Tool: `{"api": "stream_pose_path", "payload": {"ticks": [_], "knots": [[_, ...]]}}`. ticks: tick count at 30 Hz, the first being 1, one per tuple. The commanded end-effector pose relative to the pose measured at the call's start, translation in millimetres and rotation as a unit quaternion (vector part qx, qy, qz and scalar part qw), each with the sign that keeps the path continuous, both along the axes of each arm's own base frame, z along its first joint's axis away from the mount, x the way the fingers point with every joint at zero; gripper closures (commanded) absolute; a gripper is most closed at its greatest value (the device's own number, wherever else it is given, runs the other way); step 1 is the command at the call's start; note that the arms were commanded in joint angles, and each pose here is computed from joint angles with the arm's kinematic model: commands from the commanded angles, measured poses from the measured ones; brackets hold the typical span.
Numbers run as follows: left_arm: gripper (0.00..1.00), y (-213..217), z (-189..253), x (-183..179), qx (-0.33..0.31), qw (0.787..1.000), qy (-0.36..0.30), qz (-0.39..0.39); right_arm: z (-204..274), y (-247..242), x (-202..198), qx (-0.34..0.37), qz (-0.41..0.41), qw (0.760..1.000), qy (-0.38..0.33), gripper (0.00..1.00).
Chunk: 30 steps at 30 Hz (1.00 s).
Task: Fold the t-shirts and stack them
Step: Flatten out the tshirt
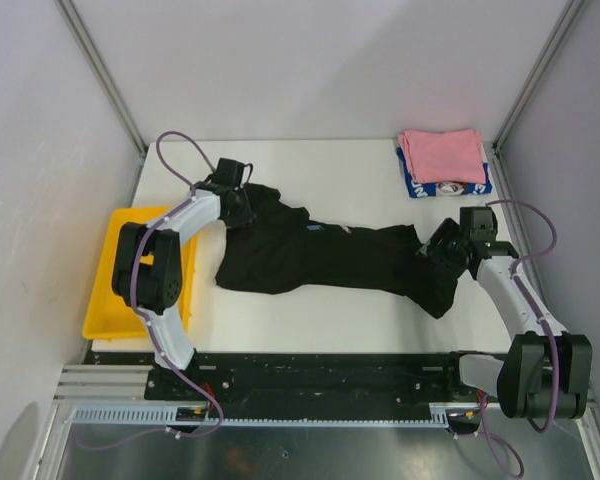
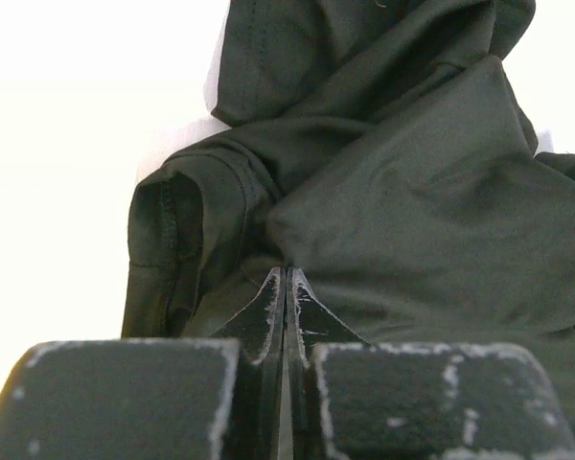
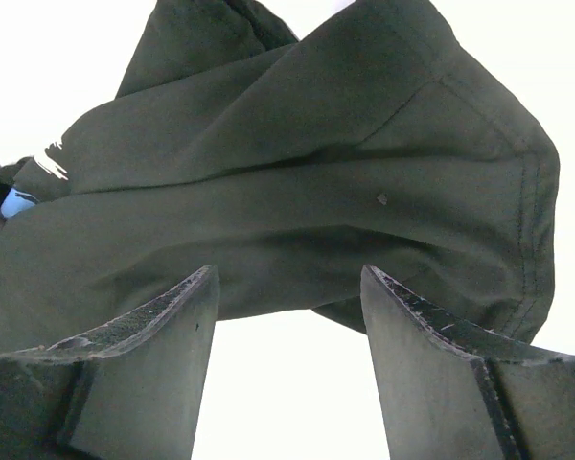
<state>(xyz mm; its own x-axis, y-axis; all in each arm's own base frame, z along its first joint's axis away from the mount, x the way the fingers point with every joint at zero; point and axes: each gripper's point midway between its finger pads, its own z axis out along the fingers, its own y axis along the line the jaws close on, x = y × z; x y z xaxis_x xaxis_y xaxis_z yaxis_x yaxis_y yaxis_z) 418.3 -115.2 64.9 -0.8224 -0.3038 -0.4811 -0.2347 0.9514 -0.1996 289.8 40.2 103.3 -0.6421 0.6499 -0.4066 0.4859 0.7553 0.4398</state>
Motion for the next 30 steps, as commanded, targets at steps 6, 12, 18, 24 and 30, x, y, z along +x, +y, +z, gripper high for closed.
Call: {"api": "stream_pose_path", "payload": {"ticks": [6,12,18,24,30], "knots": [[1.0,27,88,-47,-0.002,0.993,-0.106,0.046,9,-15,26,-0.014,-0.015,0.999,-0.03,0.35],[1.0,59,79,-119,-0.025,0.986,-0.122,0.112,-7,-36,36,-0.015,-0.047,0.999,-0.013,0.37],[1.0,61,27,-159,-0.051,0.987,-0.061,0.14,-22,-37,45,-0.02,-0.056,0.998,0.007,0.44],[1.0,62,7,-175,-0.058,0.986,-0.036,0.155,-37,-52,24,-0.06,-0.071,0.995,0.046,0.48],[1.0,62,2,-177,-0.054,0.987,-0.026,0.15,-49,-54,4,-0.064,-0.072,0.994,0.061,0.46]]}}
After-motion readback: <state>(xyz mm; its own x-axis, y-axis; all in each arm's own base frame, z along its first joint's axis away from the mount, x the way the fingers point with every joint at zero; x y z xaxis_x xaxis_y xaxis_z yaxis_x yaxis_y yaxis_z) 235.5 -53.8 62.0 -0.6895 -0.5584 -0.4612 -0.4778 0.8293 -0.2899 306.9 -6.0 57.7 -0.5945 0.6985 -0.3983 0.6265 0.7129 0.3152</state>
